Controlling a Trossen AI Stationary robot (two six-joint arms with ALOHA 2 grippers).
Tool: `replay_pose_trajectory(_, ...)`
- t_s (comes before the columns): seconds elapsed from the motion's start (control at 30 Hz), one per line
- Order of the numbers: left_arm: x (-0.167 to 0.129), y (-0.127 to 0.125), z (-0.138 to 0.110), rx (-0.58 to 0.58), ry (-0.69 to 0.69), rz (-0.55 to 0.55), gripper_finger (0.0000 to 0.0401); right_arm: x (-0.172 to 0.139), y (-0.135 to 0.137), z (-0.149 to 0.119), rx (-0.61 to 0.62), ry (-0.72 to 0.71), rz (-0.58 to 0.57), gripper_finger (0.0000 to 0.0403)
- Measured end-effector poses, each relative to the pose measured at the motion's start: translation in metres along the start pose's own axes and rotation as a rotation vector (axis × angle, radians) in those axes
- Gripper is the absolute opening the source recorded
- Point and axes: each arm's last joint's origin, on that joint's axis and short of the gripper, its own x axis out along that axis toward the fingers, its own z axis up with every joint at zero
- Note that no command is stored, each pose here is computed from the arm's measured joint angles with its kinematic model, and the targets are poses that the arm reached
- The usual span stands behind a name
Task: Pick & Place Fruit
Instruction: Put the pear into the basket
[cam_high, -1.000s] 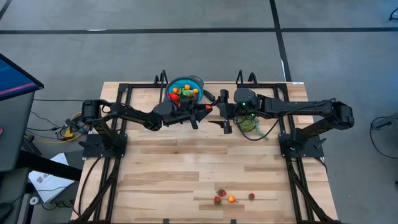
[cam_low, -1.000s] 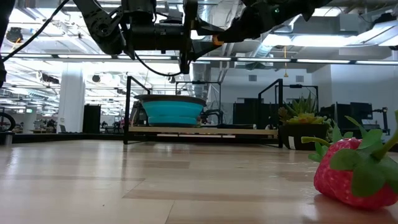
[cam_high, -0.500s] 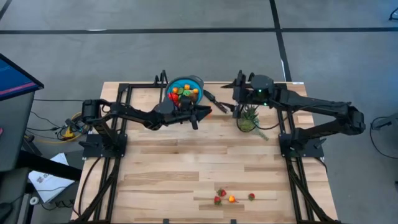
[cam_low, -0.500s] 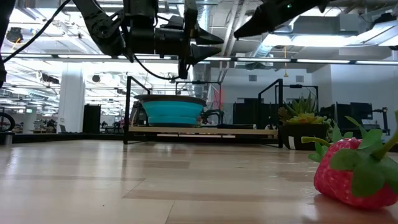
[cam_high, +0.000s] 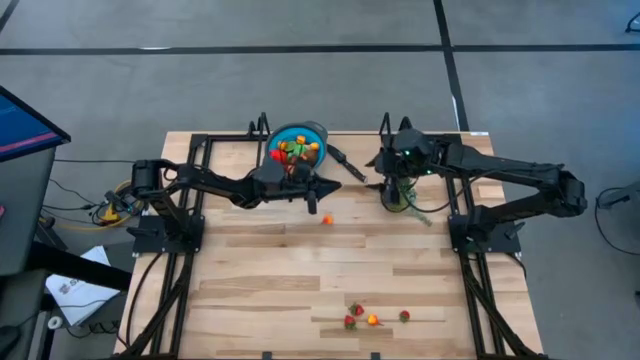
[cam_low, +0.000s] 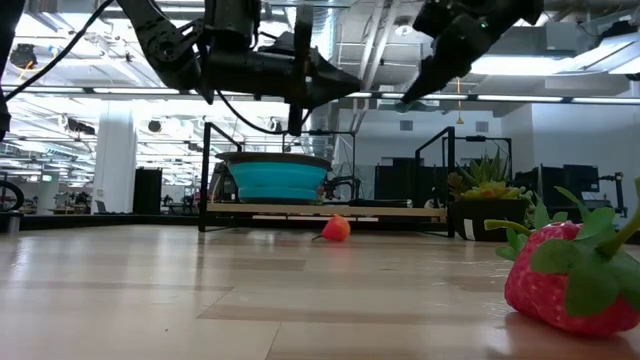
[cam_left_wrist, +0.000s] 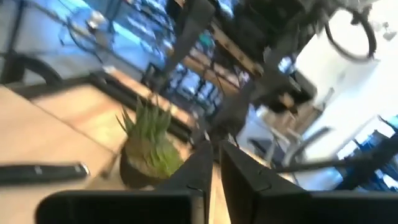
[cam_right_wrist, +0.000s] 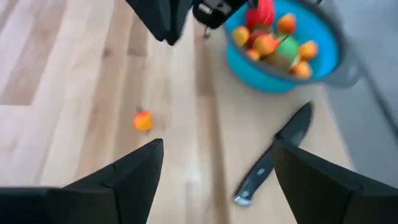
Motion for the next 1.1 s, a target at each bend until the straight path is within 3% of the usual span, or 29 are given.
replay_pose_trajectory(0.2,-0.006,-0.003,-0.003,0.026,0.158,-0.077,0.0003,0.000,0.008,-0.005,0.042,0.043,0.106,0.0261)
replay_pose_trajectory(0.4,-0.022,-0.018,0.002,0.153,0.272,0.006,0.0001,0.003,0.020,-0.009,0.074,0.086,0.155,0.0209)
replay_pose_trajectory(0.57,-0.036,-0.034,0.004,0.249,0.257,0.095,0.0001,0.003,0.036,-0.006,0.085,0.097,0.203,0.0134)
replay_pose_trajectory(0.8,-0.050,-0.024,-0.014,0.225,0.301,0.152,0.0001,0.002,0.054,0.002,-0.047,0.037,0.253,0.0010)
replay_pose_trajectory(0.97,-0.054,-0.019,-0.020,0.208,0.296,0.196,0.0001,-0.001,0.049,0.004,-0.046,-0.048,0.223,0.0016)
replay_pose_trajectory(1.1,-0.055,-0.016,-0.020,0.213,0.273,0.230,0.0001,0.000,0.042,-0.019,-0.006,-0.125,0.168,0.0003)
